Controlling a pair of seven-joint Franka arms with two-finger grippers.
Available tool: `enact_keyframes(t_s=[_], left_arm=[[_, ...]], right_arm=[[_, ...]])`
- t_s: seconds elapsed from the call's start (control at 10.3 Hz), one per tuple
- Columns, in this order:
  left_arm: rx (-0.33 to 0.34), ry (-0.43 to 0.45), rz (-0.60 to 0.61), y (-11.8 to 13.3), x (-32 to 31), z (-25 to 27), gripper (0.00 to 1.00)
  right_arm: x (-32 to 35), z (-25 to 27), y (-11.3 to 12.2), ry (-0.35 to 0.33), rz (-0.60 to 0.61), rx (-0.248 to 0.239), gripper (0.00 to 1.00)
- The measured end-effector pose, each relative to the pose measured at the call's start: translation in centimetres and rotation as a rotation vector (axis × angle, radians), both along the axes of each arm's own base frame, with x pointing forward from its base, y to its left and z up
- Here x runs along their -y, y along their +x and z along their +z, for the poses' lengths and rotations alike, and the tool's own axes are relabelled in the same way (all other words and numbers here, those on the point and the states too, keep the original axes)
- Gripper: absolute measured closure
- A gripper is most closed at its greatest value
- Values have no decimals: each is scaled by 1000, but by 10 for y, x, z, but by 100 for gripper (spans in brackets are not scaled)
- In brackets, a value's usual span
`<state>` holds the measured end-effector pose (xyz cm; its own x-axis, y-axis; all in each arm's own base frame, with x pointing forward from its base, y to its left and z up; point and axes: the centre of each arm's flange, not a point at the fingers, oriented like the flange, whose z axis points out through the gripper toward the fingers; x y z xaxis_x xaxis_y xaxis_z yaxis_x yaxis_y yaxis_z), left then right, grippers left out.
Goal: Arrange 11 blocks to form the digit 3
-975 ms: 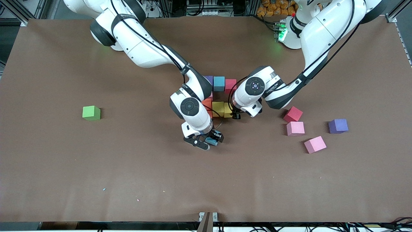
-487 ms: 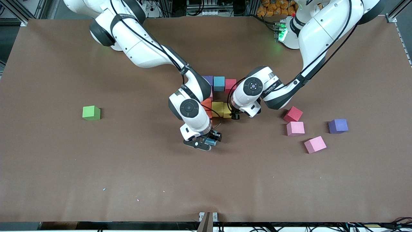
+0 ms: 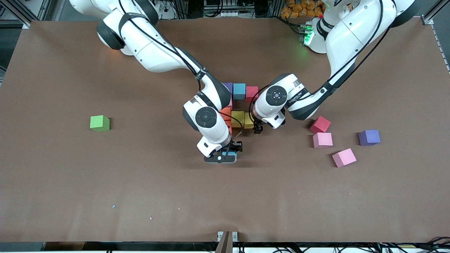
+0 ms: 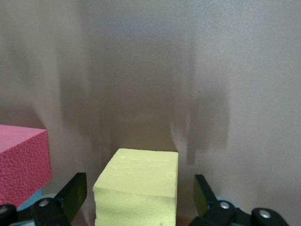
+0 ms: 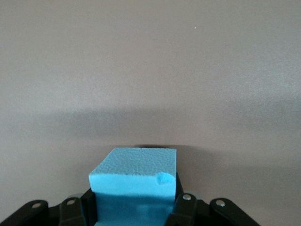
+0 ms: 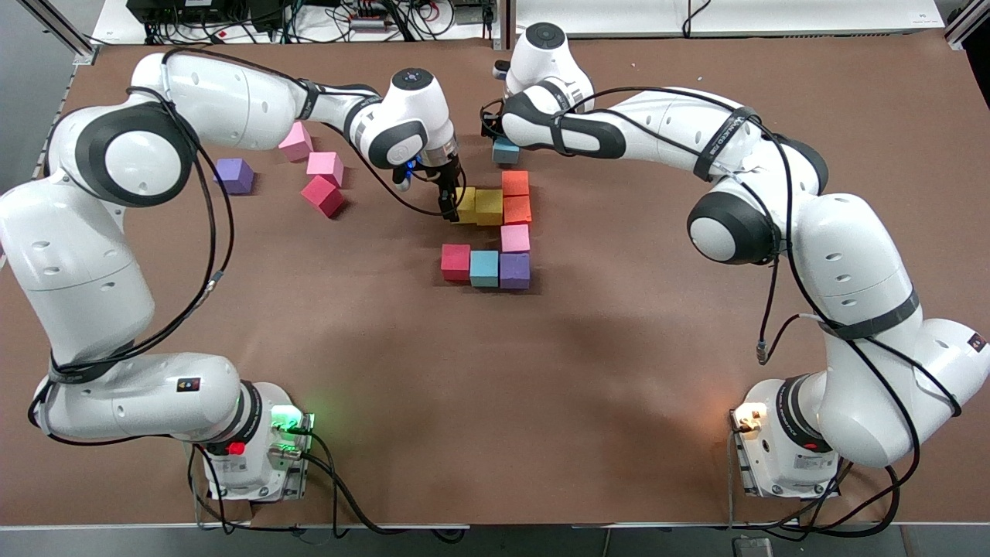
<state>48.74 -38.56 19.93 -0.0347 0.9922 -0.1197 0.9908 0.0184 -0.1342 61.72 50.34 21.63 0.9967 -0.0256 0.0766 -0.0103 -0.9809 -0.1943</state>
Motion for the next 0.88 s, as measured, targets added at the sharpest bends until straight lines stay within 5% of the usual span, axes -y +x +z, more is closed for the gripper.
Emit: enact_keyframes(t_s=[0.39, 0.88], left_arm=[[16, 13, -14, 7, -2, 12, 0], [31, 86, -80, 7, -10, 38, 0]], right_arm=[[-2, -12, -13, -45, 70, -73, 44], [-1, -16, -19, -65, 80, -109, 44]])
